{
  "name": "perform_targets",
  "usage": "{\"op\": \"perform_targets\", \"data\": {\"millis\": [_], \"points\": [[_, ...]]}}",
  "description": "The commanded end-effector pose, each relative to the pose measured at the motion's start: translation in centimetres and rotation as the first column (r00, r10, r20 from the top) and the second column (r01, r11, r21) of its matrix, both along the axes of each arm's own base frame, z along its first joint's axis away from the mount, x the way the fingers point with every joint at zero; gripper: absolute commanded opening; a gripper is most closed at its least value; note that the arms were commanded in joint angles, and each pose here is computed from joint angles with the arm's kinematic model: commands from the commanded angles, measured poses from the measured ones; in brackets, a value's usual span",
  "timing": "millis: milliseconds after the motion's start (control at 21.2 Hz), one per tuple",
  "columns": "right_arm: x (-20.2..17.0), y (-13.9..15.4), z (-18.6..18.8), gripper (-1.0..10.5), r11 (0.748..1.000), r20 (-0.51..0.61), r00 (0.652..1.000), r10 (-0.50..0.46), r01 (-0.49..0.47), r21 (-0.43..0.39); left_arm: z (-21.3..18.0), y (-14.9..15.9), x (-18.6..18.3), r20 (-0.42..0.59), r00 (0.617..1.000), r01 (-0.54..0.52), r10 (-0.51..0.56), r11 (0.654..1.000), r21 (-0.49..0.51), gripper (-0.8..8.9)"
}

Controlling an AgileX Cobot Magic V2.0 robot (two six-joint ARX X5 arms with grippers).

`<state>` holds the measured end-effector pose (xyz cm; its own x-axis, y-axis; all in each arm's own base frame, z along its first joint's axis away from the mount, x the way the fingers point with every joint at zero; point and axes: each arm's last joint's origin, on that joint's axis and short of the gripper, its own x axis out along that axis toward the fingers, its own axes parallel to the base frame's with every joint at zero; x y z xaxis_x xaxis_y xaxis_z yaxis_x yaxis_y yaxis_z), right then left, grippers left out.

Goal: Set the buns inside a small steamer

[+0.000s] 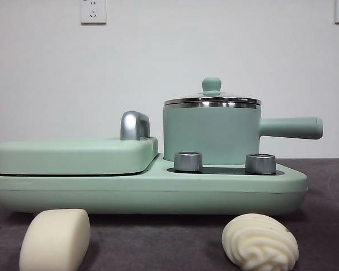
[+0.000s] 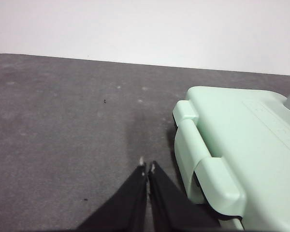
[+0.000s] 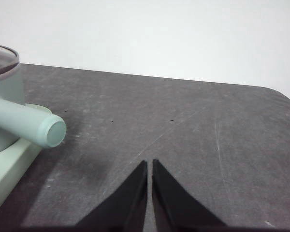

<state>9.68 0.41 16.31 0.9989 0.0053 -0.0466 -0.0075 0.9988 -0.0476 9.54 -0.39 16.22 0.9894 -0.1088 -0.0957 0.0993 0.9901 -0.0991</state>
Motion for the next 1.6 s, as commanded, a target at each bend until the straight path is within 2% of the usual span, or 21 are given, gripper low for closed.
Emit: {"op": "perform_targets", "data": {"millis": [47, 235, 376, 518, 659, 847, 988, 1082, 1318, 1600], "points": [[0.0, 0.0, 0.0, 0.2, 1.000, 0.016, 1.000, -0.001, 0.001, 0.012, -0.5, 0.0, 0.1, -0.004, 1.000, -0.002, 0.002, 1.000, -0.005, 0.08], [0.0, 0.0, 0.1, 0.2, 1.000, 0.018, 1.000, 0.003, -0.004, 0.019, -0.2, 0.0, 0.1, 0.016, 1.000, -0.007, 0.008, 0.997, -0.071, 0.08], [0.0, 0.0, 0.1, 0.2, 0.997, 0.021, 1.000, 0.011, -0.013, 0.075, -0.1, 0.0, 0.1, 0.019, 1.000, -0.013, 0.016, 0.983, -0.185, 0.08], [0.0, 0.1, 0.2, 0.2, 0.982, 0.024, 1.000, 0.019, -0.023, 0.186, 0.1, 0.0, 0.1, 0.016, 1.000, -0.017, 0.023, 0.953, -0.304, 0.08], [0.0, 0.1, 0.3, 0.2, 0.954, 0.032, 0.999, 0.020, -0.028, 0.298, 0.1, 0.0, 0.1, 0.003, 1.000, -0.022, 0.026, 0.911, -0.412, 0.08], [0.0, 0.2, 0.9, 0.2, 0.898, 0.093, 0.995, 0.043, -0.079, 0.432, 0.5, 0.0, 0.2, 0.032, 0.999, -0.009, 0.030, 0.853, -0.522, 0.08], [-0.1, 0.2, 1.7, 0.2, 0.869, 0.146, 0.987, 0.064, -0.127, 0.479, 1.3, 0.0, 0.1, 0.108, 0.994, 0.032, 0.029, 0.849, -0.528, 0.08], [-0.3, 0.3, 2.4, 0.2, 0.857, 0.167, 0.982, 0.083, -0.156, 0.491, 1.8, 0.0, 0.1, 0.161, 0.987, 0.061, 0.029, 0.848, -0.526, 0.08], [-1.1, 0.3, 5.1, 0.1, 0.855, 0.232, 0.966, 0.114, -0.214, 0.472, 3.9, 0.0, -0.4, 0.276, 0.961, 0.123, 0.029, 0.848, -0.516, 0.09], [-2.3, 0.3, 8.7, 0.1, 0.862, 0.211, 0.970, 0.124, -0.211, 0.462, 6.9, 0.0, -1.1, 0.286, 0.958, 0.124, 0.028, 0.857, -0.501, 0.10]]}}
